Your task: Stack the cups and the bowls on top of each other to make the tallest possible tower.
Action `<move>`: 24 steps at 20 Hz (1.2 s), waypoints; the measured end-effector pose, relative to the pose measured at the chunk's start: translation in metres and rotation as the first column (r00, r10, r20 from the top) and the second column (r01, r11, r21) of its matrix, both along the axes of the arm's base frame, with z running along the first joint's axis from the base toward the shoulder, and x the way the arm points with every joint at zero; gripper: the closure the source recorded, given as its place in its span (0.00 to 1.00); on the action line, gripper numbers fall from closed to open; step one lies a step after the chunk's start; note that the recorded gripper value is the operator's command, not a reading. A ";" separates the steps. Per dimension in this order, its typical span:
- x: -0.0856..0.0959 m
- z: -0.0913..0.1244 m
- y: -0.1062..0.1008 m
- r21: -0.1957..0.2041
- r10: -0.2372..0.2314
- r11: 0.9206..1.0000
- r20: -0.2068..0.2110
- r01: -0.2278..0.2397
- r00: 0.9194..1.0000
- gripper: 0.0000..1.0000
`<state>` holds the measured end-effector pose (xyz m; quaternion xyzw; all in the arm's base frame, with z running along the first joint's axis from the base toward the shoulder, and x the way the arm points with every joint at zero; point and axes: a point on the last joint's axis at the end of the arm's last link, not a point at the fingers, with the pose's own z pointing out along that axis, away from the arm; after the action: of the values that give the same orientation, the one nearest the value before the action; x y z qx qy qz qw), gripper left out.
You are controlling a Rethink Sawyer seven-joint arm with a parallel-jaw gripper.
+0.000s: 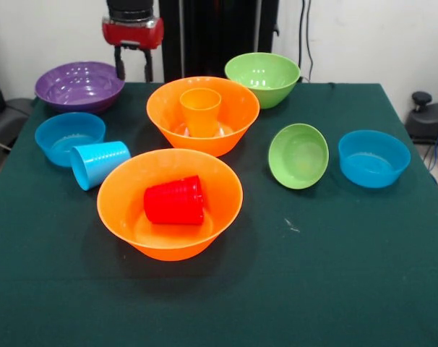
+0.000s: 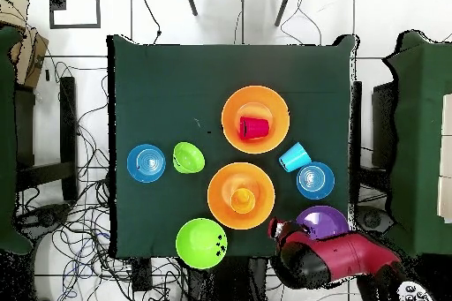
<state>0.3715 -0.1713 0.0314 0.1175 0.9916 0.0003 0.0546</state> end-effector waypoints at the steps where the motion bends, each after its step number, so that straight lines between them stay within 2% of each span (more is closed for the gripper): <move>1: 0.001 0.003 -0.003 -0.007 -0.003 1.000 0.005 0.003 1.000 0.00; 3: 0.005 0.012 -0.013 -0.031 -0.021 0.999 0.020 0.022 1.000 0.00; 4: 0.007 0.021 -0.024 -0.052 -0.046 0.997 0.030 0.048 0.998 0.00; 7: 0.009 0.031 -0.038 -0.076 -0.082 0.993 0.038 0.085 0.996 0.00; 9: 0.007 0.043 -0.053 -0.109 -0.117 0.987 0.037 0.120 0.992 0.00; 13: 0.006 0.049 -0.059 -0.130 -0.123 0.983 0.030 0.126 0.992 0.00; 17: 0.005 0.047 -0.051 -0.144 -0.088 0.986 0.016 0.090 0.996 0.00; 24: 0.007 0.038 -0.021 -0.160 0.003 0.987 -0.024 -0.007 1.000 0.00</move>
<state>0.3784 -0.1925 0.0695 0.1104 0.9893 -0.0803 0.0523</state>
